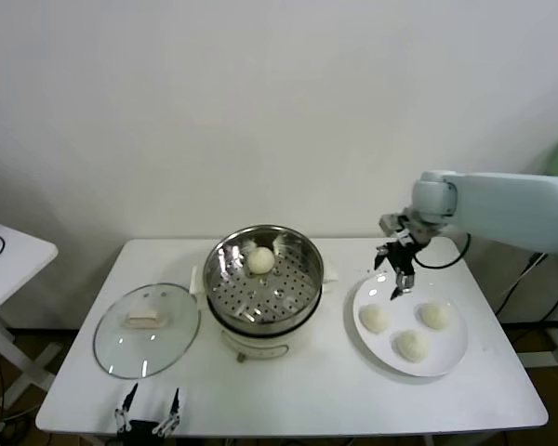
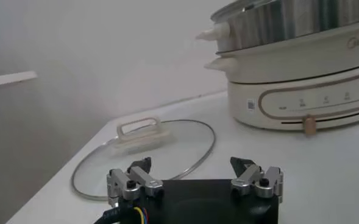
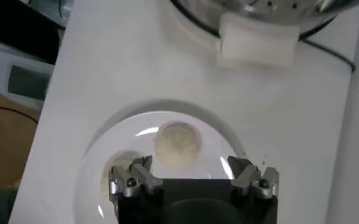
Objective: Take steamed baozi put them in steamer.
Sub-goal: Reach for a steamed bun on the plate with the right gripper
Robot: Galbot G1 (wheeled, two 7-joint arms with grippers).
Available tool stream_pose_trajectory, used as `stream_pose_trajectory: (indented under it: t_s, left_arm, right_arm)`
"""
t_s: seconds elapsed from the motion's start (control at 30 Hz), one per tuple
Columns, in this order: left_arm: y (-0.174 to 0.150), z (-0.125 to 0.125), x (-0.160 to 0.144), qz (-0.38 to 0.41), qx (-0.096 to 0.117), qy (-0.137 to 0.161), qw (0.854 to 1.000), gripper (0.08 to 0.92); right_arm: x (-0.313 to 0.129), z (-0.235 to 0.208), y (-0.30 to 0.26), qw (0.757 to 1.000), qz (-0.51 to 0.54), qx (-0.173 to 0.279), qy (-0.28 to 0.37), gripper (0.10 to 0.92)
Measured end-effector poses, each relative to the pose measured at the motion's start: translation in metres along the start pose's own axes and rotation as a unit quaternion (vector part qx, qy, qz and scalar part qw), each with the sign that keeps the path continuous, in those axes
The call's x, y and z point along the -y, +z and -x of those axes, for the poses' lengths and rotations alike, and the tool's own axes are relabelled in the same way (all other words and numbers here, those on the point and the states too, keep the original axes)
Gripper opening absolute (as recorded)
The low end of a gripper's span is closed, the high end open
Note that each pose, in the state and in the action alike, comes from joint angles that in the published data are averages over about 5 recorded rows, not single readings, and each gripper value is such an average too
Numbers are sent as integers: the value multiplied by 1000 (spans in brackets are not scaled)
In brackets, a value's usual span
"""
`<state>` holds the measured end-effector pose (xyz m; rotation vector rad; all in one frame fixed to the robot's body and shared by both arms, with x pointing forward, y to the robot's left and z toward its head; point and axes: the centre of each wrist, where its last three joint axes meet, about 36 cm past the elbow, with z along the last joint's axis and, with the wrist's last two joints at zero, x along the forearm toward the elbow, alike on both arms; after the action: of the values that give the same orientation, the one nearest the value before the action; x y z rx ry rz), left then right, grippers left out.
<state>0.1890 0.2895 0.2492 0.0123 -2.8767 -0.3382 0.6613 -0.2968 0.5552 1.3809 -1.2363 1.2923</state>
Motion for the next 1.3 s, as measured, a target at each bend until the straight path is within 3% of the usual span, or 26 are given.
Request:
stream_pose_trajectory:
  t_s: [0.43,0.57,1.07,1.3]
  left_arm:
    - [8,-4,0,3,-8,-3,1000,823]
    - [8,-4,0,4,-9,-3,1000,823]
    - [10,-1,0,4,-10,-3,1000,823]
    - [10,0,0,4,-10,-2,1000,823]
  right_arm:
    - [-7,69,7,999,45,-9,11,821]
    - [-9,81,8,998,54,-8,14,785]
    - [-11,93,7,998,65,-8,18,632]
    - [-6,80,10,998,60,-5,16,611]
